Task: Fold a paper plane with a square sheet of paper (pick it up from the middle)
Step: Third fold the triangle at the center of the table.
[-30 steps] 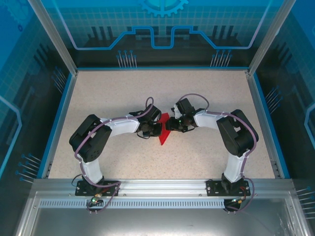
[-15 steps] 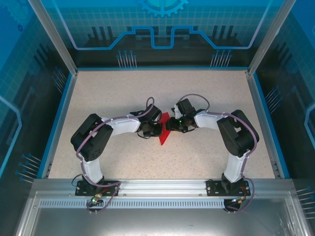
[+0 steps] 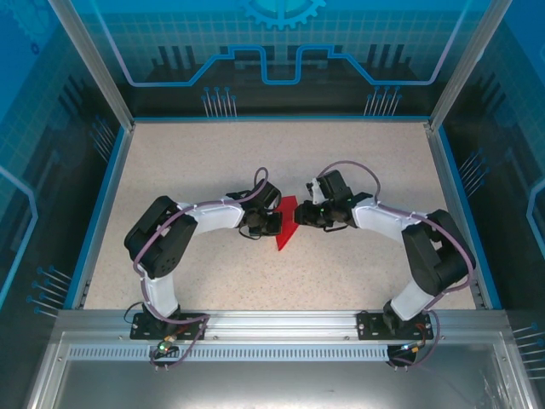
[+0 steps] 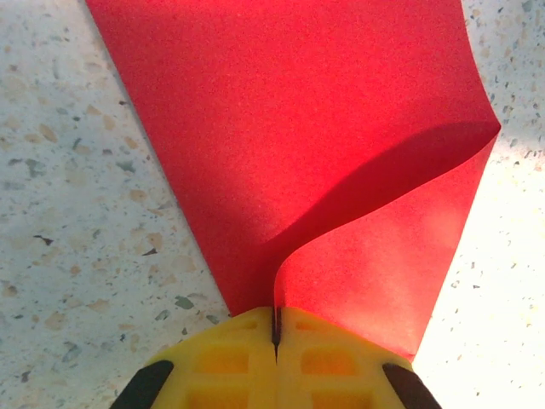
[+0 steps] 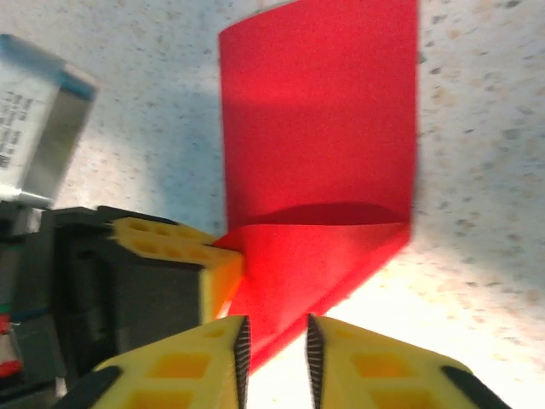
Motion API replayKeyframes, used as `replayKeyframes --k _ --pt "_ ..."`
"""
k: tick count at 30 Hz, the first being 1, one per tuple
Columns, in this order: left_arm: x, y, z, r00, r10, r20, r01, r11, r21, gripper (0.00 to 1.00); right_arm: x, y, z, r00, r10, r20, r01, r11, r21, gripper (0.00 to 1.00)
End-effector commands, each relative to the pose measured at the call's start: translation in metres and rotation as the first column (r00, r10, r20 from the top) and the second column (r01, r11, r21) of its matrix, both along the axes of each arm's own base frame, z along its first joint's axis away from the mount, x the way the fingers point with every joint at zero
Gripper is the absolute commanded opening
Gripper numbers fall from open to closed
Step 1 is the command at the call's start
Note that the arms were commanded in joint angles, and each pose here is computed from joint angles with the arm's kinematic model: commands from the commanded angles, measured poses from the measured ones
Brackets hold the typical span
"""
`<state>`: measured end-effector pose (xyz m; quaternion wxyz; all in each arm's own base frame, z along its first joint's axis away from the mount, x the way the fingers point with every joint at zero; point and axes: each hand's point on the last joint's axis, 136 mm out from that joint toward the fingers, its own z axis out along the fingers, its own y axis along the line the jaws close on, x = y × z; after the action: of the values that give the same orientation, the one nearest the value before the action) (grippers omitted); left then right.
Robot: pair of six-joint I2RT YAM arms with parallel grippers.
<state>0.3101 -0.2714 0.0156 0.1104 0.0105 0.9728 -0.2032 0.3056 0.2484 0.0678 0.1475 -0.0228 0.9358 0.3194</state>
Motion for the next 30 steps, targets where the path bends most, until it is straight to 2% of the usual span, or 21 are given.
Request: replayKeyframes --k 1,9,23,30 --pt "-0.013 0.013 -0.02 0.998 -0.001 -0.063 0.005 0.998 0.066 0.0 -0.032 0.026 -0.012 0.994 0.056 -0.093 -0.049 0.996 0.079 0.16" --pt "-0.013 0.012 -0.021 0.998 0.002 -0.065 0.003 0.998 0.065 0.0 -0.055 0.053 -0.035 0.983 0.104 -0.153 -0.089 0.991 0.102 0.05" --pt "-0.013 0.016 -0.023 0.997 0.019 -0.069 -0.014 0.997 0.082 0.0 -0.068 0.048 -0.064 0.973 0.097 -0.207 -0.086 0.994 0.065 0.05" --pt "-0.012 0.016 -0.022 0.998 0.021 -0.066 -0.016 0.997 0.079 0.0 -0.07 0.051 -0.05 0.977 0.113 -0.179 -0.097 0.99 0.099 0.05"
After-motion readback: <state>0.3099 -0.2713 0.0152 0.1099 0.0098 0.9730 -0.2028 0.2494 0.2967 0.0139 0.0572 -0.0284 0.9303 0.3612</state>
